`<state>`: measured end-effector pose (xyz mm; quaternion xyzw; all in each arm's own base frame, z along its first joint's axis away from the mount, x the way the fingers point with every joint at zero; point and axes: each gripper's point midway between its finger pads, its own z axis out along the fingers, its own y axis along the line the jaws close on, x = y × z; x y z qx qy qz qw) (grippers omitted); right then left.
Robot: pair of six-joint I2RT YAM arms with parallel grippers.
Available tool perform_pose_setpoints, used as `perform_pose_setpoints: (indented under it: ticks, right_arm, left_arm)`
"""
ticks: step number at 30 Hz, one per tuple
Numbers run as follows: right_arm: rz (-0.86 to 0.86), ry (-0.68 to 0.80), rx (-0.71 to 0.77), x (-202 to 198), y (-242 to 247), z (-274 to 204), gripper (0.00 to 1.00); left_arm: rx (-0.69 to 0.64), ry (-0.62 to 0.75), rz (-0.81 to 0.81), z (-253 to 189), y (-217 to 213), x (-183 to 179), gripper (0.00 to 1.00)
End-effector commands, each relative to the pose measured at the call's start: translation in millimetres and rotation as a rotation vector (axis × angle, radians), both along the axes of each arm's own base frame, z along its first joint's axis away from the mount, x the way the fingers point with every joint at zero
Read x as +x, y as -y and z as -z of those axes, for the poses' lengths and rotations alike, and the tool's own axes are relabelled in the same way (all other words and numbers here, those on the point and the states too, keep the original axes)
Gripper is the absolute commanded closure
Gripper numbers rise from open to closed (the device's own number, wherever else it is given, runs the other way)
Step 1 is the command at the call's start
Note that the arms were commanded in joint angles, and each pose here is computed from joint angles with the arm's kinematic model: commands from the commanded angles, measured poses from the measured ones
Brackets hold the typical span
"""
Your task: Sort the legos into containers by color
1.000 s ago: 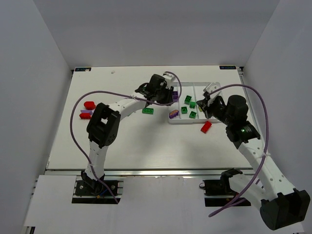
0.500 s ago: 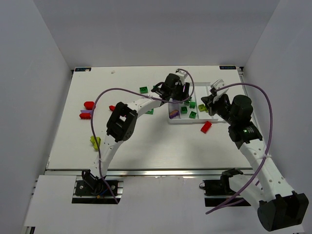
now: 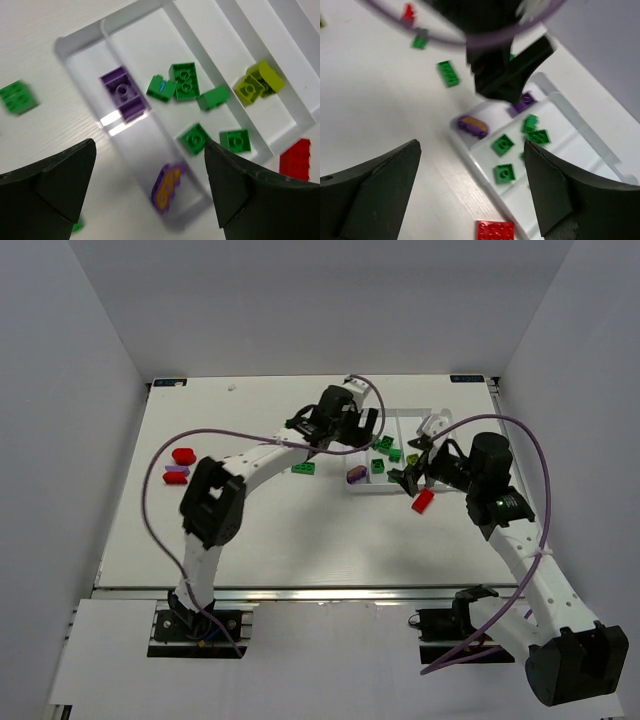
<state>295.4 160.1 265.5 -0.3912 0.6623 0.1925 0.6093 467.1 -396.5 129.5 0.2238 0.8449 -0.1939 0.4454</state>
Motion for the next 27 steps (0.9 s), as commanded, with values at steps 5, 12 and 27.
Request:
perform_pose_setpoints:
  ticks: [5, 12, 27]
  right_arm:
    - [-0.558, -0.022, -0.084, -74.2, -71.9, 42.3, 0.11]
    - [-0.338, -0.112, -0.393, -9.5, -131.3, 93.2, 0.14]
    - [-0.233, -0.287, -0.539, 128.5, -236.5, 165.0, 0.11]
  left_arm:
    - [-0.026, 0.180, -0.170, -119.7, -122.2, -65.8, 0.02]
    - [-0.080, 0.216, -0.227, -108.0, -176.3, -109.6, 0.30]
    - [-0.250, 0.462, -0.437, -186.7, -238.5, -134.6, 0.16]
